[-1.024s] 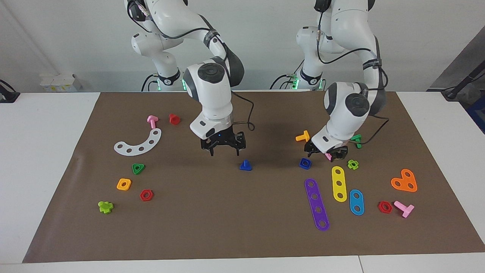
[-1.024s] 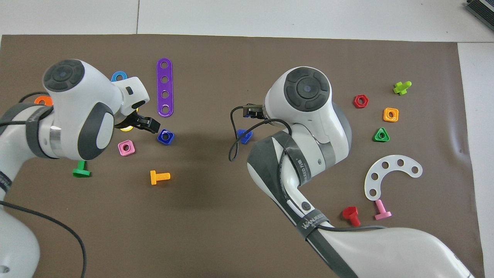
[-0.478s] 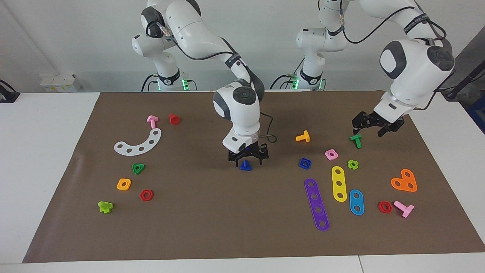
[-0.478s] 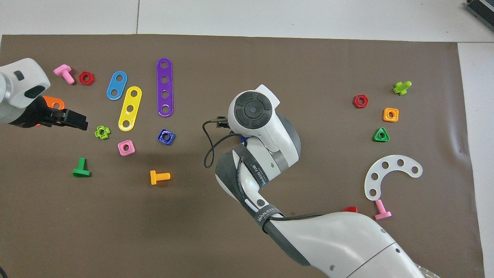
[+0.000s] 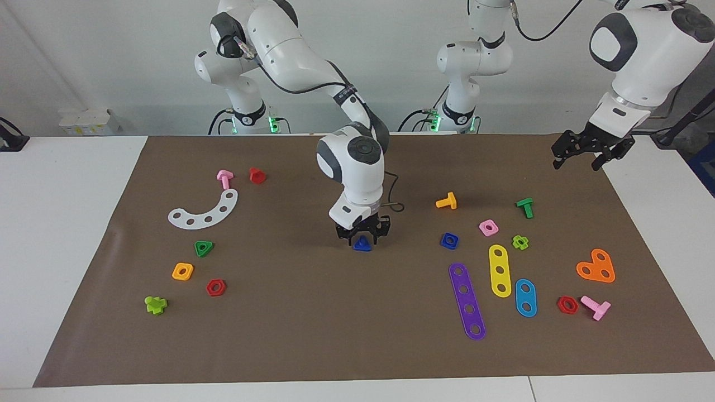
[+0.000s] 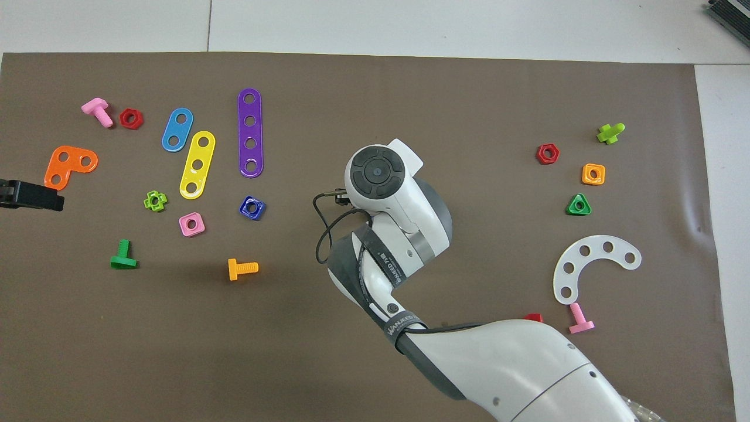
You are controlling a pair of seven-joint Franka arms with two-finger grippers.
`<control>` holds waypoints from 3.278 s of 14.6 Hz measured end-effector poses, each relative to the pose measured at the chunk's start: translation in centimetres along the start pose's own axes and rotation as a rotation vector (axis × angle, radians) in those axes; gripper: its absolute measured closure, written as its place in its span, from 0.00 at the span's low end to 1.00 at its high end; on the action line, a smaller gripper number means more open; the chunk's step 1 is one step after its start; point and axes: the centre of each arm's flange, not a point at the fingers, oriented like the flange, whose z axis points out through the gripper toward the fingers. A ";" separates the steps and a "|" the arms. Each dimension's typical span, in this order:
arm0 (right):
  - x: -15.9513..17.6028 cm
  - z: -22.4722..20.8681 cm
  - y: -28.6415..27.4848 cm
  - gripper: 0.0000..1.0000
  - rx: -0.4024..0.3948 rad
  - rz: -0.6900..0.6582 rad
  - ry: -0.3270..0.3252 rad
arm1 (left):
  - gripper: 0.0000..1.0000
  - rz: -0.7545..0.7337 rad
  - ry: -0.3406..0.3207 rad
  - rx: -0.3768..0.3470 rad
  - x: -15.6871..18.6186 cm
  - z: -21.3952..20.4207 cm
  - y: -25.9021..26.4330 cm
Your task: Unscrew and place screws in storage area
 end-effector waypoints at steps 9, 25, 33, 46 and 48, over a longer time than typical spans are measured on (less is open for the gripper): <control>-0.7 1.0 0.1 0.52 -0.013 -0.004 -0.020 | 0.00 0.032 0.027 0.014 0.8 -0.8 2.4; 5.6 -14.1 19.6 0.81 -0.011 0.118 0.013 | 0.00 -0.038 0.020 0.019 2.2 -5.2 8.6; 1.0 -3.7 35.9 0.81 0.042 0.044 -0.072 | 0.00 -0.045 -0.041 0.019 0.5 -2.7 8.3; 0.7 -5.0 35.4 0.11 0.050 0.098 0.051 | 0.00 -0.063 -0.050 0.019 -0.3 -2.1 7.4; 2.1 -11.0 35.7 0.00 0.056 0.107 0.074 | 0.00 -0.064 -0.039 0.019 -0.1 -2.1 7.2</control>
